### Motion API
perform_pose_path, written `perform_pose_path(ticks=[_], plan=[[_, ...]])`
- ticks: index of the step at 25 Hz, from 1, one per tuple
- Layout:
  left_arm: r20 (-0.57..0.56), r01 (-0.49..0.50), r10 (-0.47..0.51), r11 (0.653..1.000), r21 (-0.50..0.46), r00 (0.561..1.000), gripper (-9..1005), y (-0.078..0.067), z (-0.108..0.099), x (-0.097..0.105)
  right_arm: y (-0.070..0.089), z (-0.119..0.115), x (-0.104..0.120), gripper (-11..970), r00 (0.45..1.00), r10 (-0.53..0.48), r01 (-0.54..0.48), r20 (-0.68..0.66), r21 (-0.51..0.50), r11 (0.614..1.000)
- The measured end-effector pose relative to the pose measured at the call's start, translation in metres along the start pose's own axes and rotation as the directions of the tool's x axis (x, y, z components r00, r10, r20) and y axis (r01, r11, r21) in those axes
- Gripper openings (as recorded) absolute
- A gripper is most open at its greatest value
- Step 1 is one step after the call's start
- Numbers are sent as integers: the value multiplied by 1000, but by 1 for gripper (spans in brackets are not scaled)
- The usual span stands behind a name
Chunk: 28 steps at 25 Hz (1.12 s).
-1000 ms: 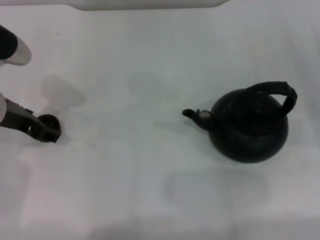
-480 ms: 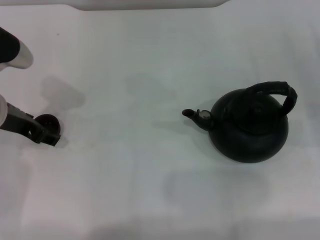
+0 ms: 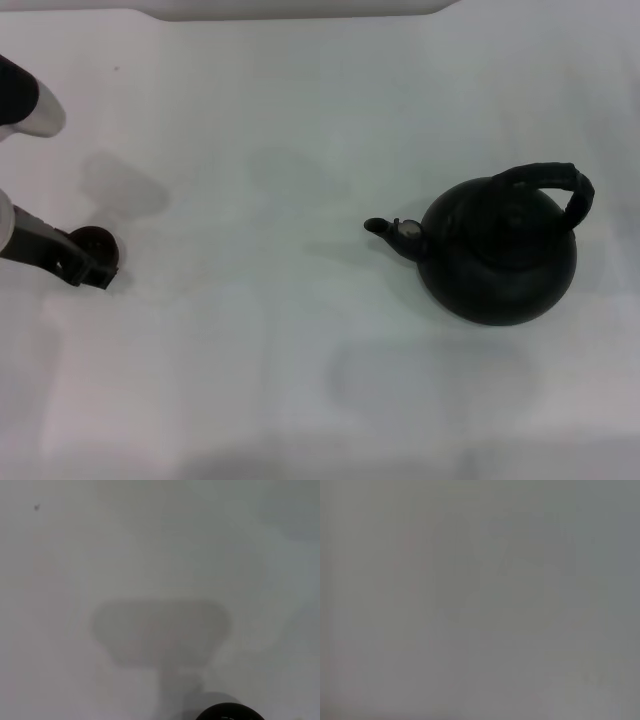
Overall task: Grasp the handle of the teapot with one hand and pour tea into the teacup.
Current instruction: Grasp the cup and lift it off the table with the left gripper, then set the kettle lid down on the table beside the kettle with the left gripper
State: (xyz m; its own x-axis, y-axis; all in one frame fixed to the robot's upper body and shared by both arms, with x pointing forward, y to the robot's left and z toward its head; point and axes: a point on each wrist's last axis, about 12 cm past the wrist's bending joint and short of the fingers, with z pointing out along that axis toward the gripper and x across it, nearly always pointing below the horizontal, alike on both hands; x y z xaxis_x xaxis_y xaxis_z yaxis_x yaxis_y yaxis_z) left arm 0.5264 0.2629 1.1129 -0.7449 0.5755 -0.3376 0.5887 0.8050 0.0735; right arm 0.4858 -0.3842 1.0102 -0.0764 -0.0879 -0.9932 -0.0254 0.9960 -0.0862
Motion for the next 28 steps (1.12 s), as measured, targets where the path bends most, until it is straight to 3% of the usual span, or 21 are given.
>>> perform_pose_path(ticks=[7, 12, 20, 24, 28], plan=[[32, -32, 32, 999, -19, 999, 696, 1, -2, -9, -1, 0, 0, 870, 1000, -1, 1, -4, 3, 1000], [124, -115, 118, 993, -29, 985, 697, -2, -7, -39, -1, 2, -1, 870, 1000, -4, 4, 0, 1, 1000], [213, -257, 230, 960, 109, 950, 697, -31, -2, -98, 2, 6, -3, 871, 1000, -4, 4, 11, -8, 1000], [175, -311, 283, 936, 163, 943, 697, -50, 8, -111, 2, 6, -4, 871, 1000, -5, 5, 13, -9, 1000], [169, -302, 266, 921, 244, 949, 698, -60, 13, -116, 2, 6, -4, 871, 1000, -5, 6, 13, -10, 1000]])
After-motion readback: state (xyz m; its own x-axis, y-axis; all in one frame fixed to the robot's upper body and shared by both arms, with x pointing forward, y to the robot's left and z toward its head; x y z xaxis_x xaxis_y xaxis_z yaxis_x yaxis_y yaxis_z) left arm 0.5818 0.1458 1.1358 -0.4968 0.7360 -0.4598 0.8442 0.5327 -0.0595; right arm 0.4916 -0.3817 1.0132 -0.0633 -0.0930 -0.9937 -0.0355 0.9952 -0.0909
